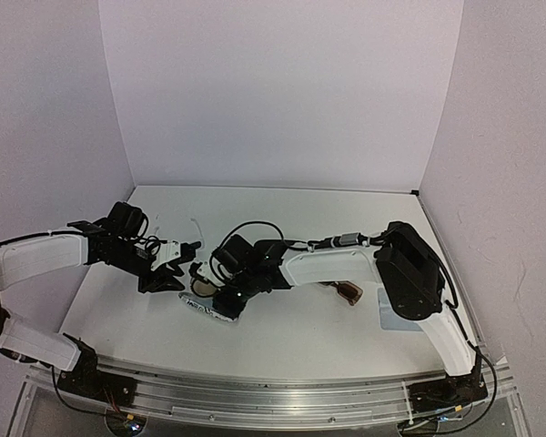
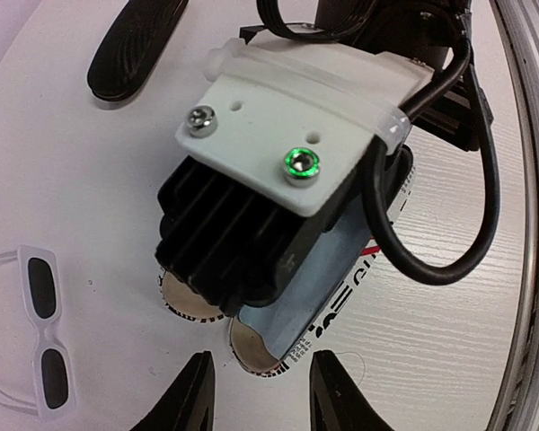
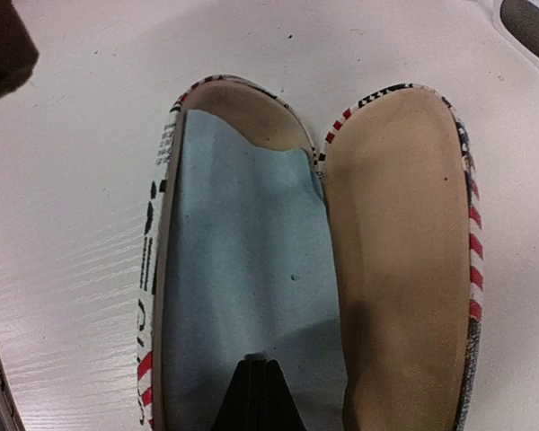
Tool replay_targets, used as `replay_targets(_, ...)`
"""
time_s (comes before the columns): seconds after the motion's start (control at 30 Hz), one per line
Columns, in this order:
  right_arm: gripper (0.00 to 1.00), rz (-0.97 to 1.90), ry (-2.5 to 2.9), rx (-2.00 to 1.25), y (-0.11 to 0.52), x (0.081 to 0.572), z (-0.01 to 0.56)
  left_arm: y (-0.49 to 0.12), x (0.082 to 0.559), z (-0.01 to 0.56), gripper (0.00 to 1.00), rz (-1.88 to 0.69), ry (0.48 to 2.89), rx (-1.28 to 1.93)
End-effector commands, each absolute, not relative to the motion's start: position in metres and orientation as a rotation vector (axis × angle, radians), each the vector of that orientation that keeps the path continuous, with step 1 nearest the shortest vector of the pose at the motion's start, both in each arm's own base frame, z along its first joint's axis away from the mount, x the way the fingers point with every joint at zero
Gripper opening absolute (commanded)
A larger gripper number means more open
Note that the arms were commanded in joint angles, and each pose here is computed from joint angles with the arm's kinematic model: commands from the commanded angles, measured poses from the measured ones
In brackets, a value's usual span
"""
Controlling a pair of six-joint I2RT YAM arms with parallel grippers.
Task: Organize the sunglasses
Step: Pick up the sunglasses from the center of the board.
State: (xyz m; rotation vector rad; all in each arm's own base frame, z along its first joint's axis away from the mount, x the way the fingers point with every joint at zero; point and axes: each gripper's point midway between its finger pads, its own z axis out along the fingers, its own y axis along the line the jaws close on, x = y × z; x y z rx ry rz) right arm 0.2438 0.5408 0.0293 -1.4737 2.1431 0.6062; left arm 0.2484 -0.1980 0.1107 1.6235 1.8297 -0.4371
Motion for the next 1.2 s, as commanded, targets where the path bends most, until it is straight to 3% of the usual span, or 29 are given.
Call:
replay_targets(0.0, 0.00, 0.578, 2.041, -1.421, 0.554, 0.264, 0.068, -0.202, 0.261, 0.125, 0.36, -0.416, 1.789, 1.595)
replay_targets(0.17, 0.00, 0.524, 1.977, -1.320, 0.552, 0.288, 0.116, -0.199, 0.281, 0.130, 0.38, -0.407, 1.847, 1.502)
replay_targets(0.4, 0.02, 0.537, 1.990, -1.125, 0.527, 0.325, 0.165, -0.171, 0.352, 0.145, 0.62, -0.404, 2.012, 1.242)
replay_targets(0.53, 0.24, 0.499, 1.990, -1.046, 0.505, 0.338, 0.181, -0.167, 0.380, 0.126, 0.77, -0.353, 2.108, 1.268)
replay_targets(0.63, 0.50, 0.483, 2.018, -0.974, 0.485, 0.350, 0.184, -0.164, 0.403, 0.108, 0.82, -0.324, 2.193, 1.295)
replay_targets(0.7, 0.69, 0.474, 2.033, -0.936, 0.473, 0.353, 0.183, -0.165, 0.410, 0.089, 0.81, -0.335, 2.231, 1.364)
replay_targets(0.87, 0.94, 0.477, 2.067, -0.876, 0.458, 0.351, 0.180, -0.151, 0.428, 0.066, 0.73, -0.220, 2.259, 1.456)
replay_targets(1.03, 0.98, 0.471, 2.086, -0.863, 0.450, 0.346, 0.172, -0.130, 0.447, 0.066, 0.74, -0.123, 2.232, 1.493)
replay_targets(1.17, 0.98, 0.465, 2.093, -0.853, 0.446, 0.345, 0.168, -0.116, 0.443, 0.046, 0.66, -0.092, 2.276, 1.563)
